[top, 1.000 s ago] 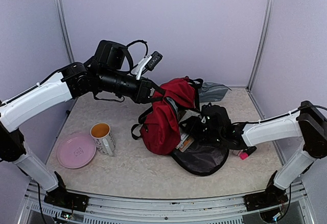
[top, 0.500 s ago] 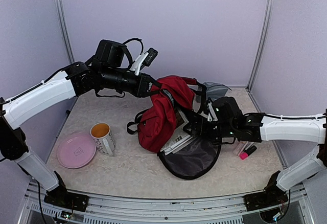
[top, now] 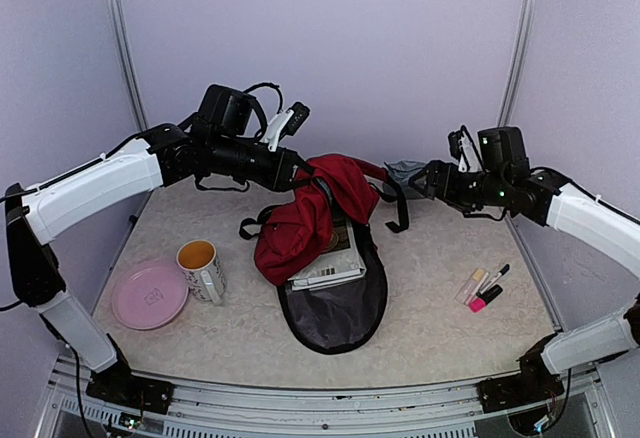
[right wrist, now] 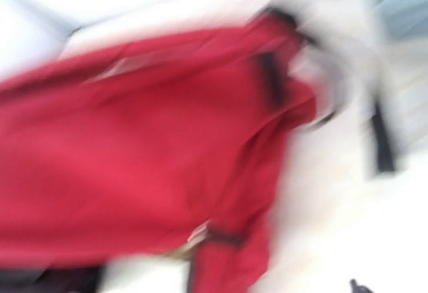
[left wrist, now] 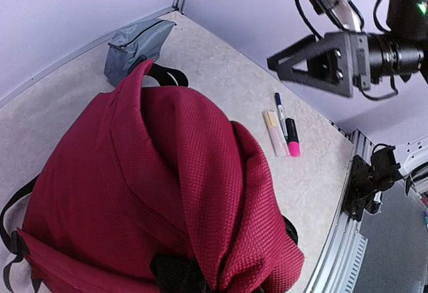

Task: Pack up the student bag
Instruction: Place the book in the largest pocket of the bag, then pick up the pencil case from the corner of the board.

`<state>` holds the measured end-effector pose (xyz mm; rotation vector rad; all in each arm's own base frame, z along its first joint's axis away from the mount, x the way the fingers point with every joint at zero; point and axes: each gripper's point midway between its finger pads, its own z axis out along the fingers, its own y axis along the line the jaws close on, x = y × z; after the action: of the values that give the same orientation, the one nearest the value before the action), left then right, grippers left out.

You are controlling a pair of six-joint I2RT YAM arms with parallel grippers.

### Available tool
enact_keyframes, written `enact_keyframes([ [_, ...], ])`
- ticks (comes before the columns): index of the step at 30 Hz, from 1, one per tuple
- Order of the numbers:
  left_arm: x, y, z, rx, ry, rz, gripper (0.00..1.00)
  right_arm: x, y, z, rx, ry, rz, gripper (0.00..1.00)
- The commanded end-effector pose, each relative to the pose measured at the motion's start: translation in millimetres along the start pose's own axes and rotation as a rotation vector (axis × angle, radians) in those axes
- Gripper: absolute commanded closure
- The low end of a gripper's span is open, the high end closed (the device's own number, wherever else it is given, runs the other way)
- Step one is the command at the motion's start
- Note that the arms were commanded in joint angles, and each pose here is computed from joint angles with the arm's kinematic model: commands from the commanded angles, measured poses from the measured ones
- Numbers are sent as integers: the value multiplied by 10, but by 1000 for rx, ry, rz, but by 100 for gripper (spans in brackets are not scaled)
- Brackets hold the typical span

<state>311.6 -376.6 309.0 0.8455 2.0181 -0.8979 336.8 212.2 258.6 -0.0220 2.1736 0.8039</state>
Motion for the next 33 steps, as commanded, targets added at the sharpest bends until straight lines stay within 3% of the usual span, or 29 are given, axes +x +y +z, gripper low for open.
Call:
enact_keyframes([
  [1,-79,228,17,-72,-27,17,100,-645,-294,253,63,-77,-75,2],
  [8,-80,266,9,-89,-29,31,100,-1353,-1501,970,412,-155,0,0],
  [13,-53,292,25,-95,-21,39,100,-1480,-2206,1281,481,-168,119,0],
  [22,-3,372,82,-92,-6,29,100,-1412,-2708,1978,435,-89,189,0],
  [26,47,421,129,-98,9,22,100,-1403,-2604,2258,241,-91,199,0],
  [29,50,442,137,-100,12,19,100,-1343,-2490,2394,88,-76,249,8],
  [31,44,457,131,-102,10,18,100,-1307,-2427,2448,24,-71,260,18],
  [32,45,459,133,-101,10,17,100,-1294,-2395,2465,-4,-69,260,30],
  [33,43,458,131,-101,9,17,100,-1283,-2370,2475,-24,-68,258,48],
])
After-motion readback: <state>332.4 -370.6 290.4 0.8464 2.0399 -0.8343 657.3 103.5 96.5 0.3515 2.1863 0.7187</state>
